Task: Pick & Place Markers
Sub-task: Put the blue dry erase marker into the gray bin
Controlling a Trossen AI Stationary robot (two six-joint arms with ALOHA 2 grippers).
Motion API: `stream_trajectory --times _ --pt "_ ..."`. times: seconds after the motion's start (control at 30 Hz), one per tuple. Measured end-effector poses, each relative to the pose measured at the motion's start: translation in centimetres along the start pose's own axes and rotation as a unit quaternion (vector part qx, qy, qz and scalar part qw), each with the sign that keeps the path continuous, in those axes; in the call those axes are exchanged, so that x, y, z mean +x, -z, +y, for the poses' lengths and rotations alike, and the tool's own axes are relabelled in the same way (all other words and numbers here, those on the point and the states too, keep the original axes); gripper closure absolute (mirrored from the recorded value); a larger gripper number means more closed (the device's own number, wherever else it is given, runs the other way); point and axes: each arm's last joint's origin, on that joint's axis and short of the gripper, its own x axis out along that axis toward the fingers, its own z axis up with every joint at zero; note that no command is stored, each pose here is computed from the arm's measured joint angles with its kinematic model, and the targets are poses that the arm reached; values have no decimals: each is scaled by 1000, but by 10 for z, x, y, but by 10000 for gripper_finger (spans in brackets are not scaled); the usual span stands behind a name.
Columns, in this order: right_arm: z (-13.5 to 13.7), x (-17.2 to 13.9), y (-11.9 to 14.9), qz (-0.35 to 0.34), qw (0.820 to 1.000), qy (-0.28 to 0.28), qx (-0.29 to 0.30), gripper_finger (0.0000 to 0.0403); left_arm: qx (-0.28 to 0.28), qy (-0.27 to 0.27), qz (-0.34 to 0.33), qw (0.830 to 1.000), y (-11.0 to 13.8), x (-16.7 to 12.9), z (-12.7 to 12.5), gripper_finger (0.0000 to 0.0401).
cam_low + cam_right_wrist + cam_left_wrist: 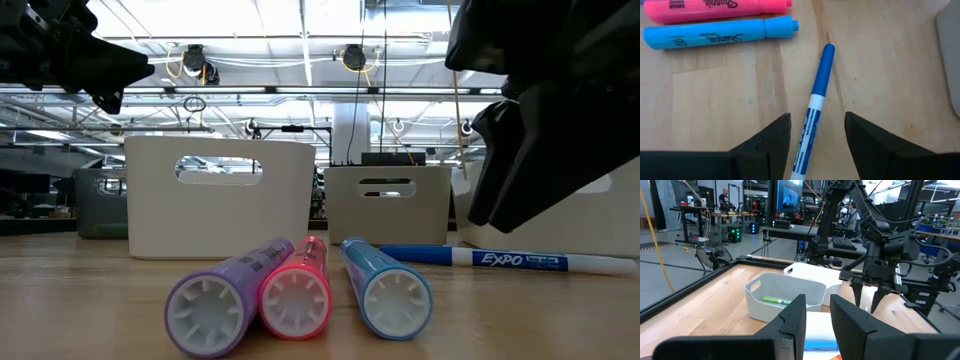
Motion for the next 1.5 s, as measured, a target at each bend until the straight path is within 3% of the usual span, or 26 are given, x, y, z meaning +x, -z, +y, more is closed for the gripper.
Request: stream_trajectory --times 0.27,0.57,0.8,1.03,1.13,1.5 --pt "21 -25 -35 -10 999 -51 1 230 0 0 0 1000 0 0 0 311" --pt "29 -68 -70 21 999 -21 -13 243 0 0 0 1000 0 0 0 311" --pt "48 -34 -66 63 997 -44 -21 252 0 0 0 1000 0 0 0 311" --pt "41 -1 -48 158 986 15 -53 252 0 0 0 1000 0 0 0 311" --pt "35 1 -49 156 986 47 -46 252 0 0 0 1000 0 0 0 311" --pt "24 13 -53 141 989 40 -35 252 0 0 0 1000 0 0 0 311"
